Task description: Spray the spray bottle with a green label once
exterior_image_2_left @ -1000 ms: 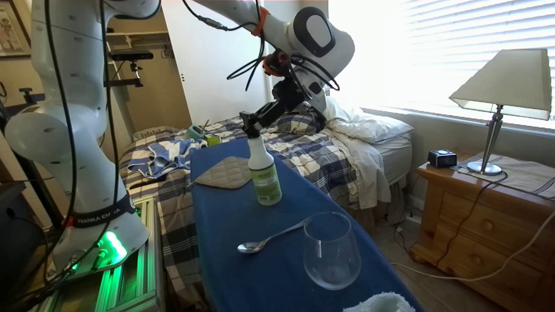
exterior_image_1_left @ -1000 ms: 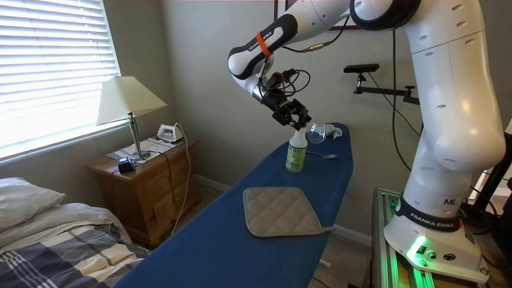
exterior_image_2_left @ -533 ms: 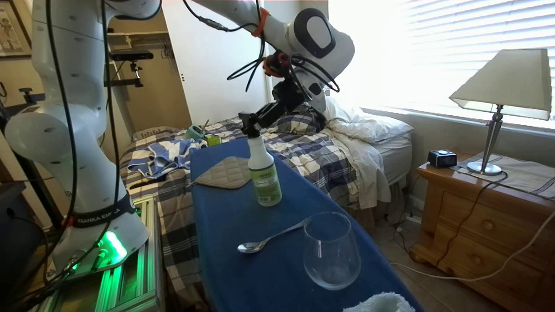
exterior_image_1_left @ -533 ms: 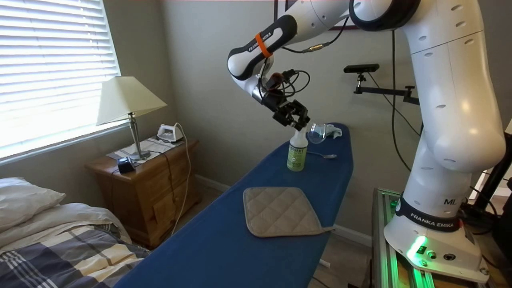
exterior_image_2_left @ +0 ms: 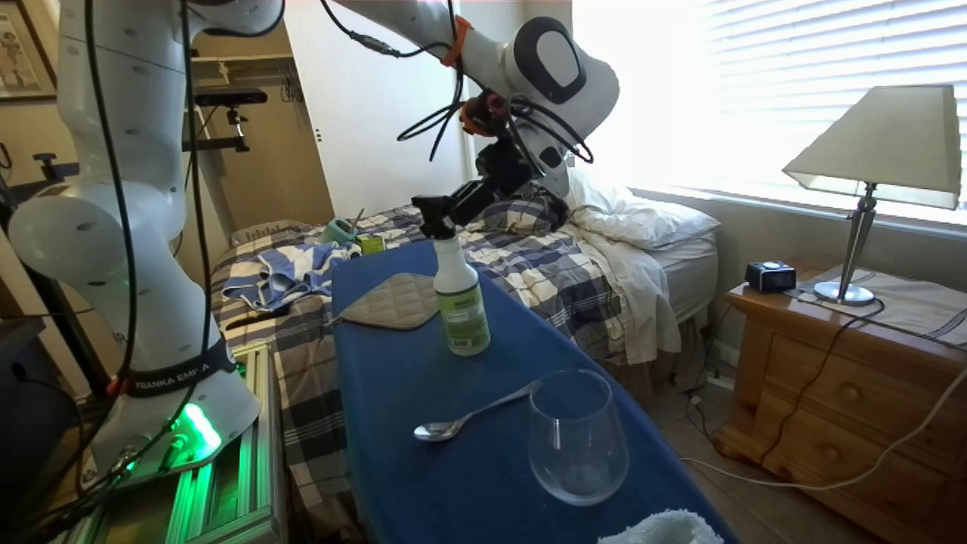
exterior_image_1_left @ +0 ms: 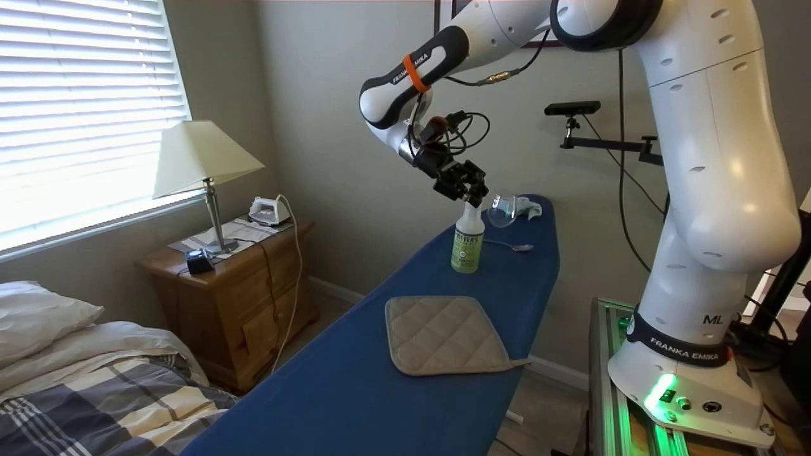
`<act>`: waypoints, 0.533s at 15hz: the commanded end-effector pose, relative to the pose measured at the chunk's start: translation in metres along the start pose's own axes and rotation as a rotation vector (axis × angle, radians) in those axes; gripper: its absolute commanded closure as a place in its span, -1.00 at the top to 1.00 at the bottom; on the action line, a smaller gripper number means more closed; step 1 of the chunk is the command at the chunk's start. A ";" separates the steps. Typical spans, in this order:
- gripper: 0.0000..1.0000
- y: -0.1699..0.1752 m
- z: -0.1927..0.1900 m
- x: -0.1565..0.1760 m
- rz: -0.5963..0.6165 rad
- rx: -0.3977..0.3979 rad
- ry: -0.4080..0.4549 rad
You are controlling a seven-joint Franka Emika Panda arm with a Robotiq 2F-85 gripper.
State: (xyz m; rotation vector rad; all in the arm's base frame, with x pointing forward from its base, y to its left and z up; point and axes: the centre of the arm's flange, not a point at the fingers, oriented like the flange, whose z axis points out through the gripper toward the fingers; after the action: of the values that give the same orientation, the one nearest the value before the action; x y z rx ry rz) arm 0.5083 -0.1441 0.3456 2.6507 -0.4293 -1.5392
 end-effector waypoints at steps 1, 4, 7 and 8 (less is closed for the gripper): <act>0.07 0.001 -0.010 0.001 0.001 0.008 -0.011; 0.17 0.001 -0.011 0.000 0.002 0.007 -0.008; 0.79 0.001 -0.013 0.000 0.007 0.006 0.002; 0.95 0.001 -0.014 0.000 0.009 0.006 0.005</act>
State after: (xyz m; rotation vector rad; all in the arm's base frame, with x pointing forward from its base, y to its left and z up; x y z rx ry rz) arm 0.5106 -0.1442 0.3481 2.6550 -0.4304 -1.5283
